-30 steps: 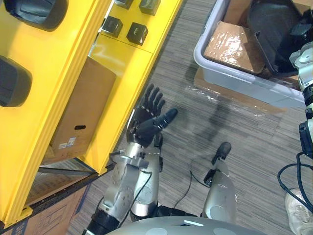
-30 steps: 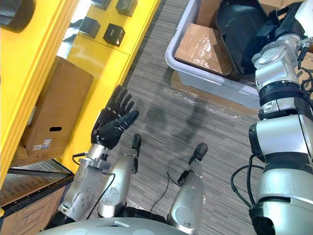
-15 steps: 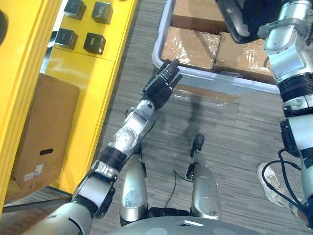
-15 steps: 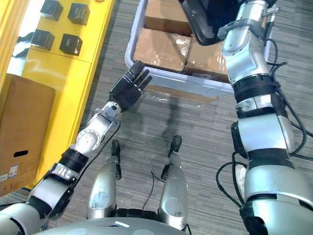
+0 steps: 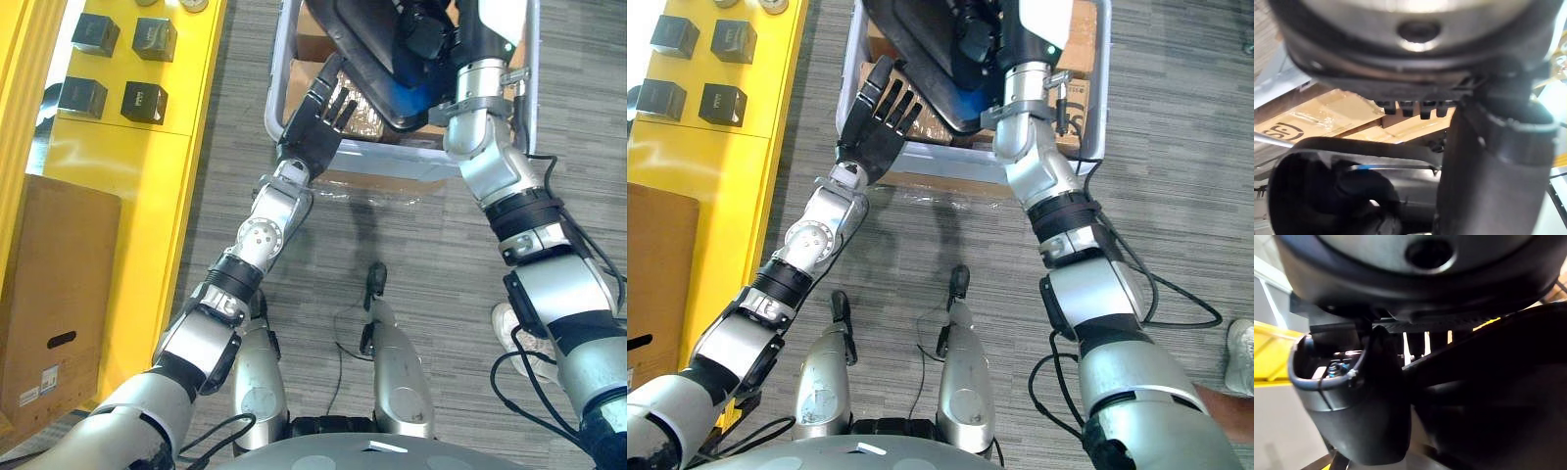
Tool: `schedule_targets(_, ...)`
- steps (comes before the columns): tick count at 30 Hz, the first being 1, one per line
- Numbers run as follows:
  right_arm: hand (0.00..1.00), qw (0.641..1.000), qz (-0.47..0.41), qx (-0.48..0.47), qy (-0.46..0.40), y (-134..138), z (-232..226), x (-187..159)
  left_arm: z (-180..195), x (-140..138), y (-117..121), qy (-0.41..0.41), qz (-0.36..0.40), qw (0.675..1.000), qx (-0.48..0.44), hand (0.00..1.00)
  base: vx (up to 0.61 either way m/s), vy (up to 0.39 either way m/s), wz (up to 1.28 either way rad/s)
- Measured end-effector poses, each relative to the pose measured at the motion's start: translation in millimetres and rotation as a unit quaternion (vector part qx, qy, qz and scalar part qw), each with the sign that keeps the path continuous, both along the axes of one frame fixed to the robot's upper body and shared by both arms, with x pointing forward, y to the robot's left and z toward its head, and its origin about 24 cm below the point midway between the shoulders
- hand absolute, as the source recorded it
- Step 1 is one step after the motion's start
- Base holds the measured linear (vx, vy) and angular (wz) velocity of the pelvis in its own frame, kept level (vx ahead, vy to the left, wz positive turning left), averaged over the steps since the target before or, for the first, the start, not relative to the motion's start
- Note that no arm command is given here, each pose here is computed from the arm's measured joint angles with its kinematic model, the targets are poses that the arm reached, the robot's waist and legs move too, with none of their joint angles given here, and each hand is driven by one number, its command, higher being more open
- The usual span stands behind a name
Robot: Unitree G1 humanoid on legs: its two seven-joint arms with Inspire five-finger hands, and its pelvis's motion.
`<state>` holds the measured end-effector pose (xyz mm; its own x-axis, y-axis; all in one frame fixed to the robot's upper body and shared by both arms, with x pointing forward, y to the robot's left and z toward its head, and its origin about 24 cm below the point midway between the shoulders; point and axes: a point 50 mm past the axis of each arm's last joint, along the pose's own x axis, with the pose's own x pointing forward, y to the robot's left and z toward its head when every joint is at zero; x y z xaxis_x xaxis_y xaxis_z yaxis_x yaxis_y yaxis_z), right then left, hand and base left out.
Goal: Walk over and take three plastic housings, then place them on the shelf
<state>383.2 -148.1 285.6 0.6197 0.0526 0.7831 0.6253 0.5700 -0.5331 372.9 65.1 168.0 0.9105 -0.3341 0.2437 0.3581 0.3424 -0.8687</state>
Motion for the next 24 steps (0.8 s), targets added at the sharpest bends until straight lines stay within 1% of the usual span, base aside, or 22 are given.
schedule_targets(4,0.0,0.999,0.031,-0.019,-0.008,15.9,-4.1,-2.6,0.0,-0.8,-5.9,0.001,-0.001,1.0,0.02,1.0,-0.02,0.024,-0.06)
schedule_targets(6,0.0,0.999,0.044,-0.02,-0.004,20.2,-10.8,-4.4,-0.9,-1.9,-10.7,0.0,0.0,0.999,0.038,1.0,-0.01,0.015,0.0)
schedule_targets(8,0.0,0.998,0.061,-0.018,0.005,30.2,-20.6,-6.1,-1.9,-2.5,-14.4,0.008,0.002,0.999,0.045,1.0,0.0,0.0,0.0)
schedule_targets(12,0.0,0.996,0.082,-0.019,0.01,35.3,-28.4,-10.6,-6.2,-1.3,-17.5,0.018,0.016,0.999,0.047,1.0,0.0,0.0,0.0)
schedule_targets(13,0.0,0.996,0.085,-0.018,0.015,35.3,-31.9,-11.6,-5.8,-1.4,-17.8,0.017,0.021,0.999,0.043,0.0,0.0,0.0,0.0)
schedule_targets(18,0.0,0.994,0.106,0.015,0.023,35.2,-44.8,-19.7,-8.5,-0.2,-15.1,0.021,0.053,0.998,0.032,0.0,0.0,0.005,-0.01)
schedule_targets(20,0.0,0.991,0.13,0.026,0.017,37.4,-52.6,-27.7,-9.5,1.5,-9.3,0.022,0.074,0.997,0.021,0.0,0.0,0.0,0.0)
schedule_targets(24,0.0,0.988,0.146,0.047,0.023,39.6,-63.3,-32.4,-16.4,-0.3,-4.6,0.013,0.085,0.996,0.008,0.0,0.0,0.02,-0.03)
